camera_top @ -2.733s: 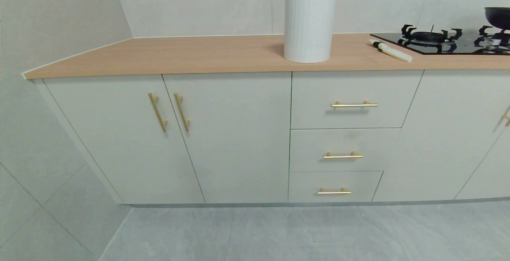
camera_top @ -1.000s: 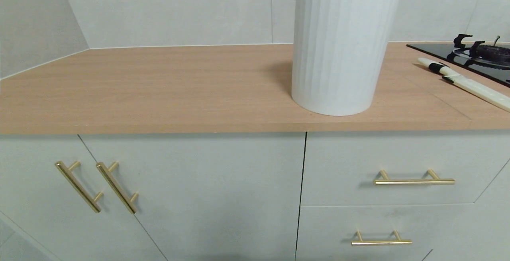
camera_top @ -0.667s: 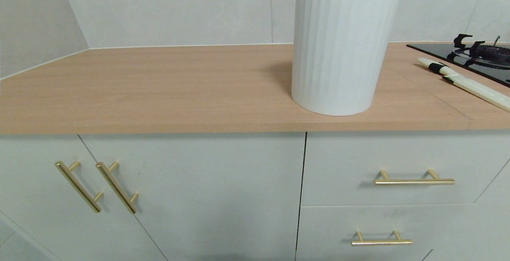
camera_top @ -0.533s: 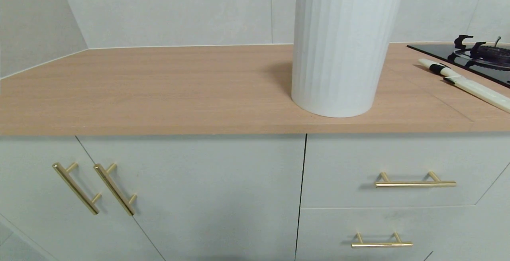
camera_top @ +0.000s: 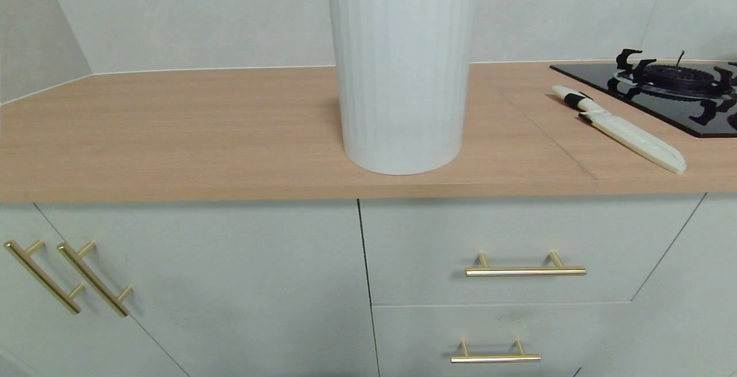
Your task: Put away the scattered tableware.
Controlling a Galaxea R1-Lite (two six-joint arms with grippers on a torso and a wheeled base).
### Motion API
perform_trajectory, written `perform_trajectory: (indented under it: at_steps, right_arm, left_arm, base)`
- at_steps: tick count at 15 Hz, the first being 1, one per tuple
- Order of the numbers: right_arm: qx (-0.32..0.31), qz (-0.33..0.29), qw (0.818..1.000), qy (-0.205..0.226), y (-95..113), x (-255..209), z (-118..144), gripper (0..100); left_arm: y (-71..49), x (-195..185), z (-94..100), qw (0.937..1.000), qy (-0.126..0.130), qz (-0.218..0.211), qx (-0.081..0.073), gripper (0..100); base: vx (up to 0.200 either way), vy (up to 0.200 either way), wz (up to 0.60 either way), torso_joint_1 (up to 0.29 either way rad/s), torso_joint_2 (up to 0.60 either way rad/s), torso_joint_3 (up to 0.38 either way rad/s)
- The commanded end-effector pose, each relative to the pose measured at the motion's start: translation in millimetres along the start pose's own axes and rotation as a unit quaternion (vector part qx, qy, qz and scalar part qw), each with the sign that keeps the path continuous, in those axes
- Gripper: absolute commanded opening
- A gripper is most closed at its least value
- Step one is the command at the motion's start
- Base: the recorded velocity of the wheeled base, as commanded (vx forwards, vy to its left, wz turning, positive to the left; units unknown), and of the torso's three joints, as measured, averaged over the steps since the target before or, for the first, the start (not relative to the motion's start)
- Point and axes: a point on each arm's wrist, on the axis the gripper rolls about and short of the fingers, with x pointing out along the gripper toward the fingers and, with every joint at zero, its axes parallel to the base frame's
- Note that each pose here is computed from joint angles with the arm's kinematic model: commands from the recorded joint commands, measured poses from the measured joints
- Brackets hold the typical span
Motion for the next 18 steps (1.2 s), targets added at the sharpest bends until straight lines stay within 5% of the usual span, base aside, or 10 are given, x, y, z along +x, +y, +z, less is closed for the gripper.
perform_trajectory:
  at_steps: [1, 18]
  right_arm:
    - [0.000, 0.000, 1.000, 0.000, 0.0, 0.1, 0.1, 100]
    - [0.000, 0.000, 1.000, 0.000, 0.0, 0.1, 0.1, 100]
  left_arm:
    - [0.0, 0.0, 0.0, 1.0000, 0.000, 0.000, 0.000, 100]
    - [0.0, 0.0, 0.0, 1.0000, 0.000, 0.000, 0.000, 100]
  base:
    - [0.000, 0.000, 0.00, 0.000, 0.00, 0.000]
    - [0.000, 0.000, 0.00, 0.000, 0.00, 0.000]
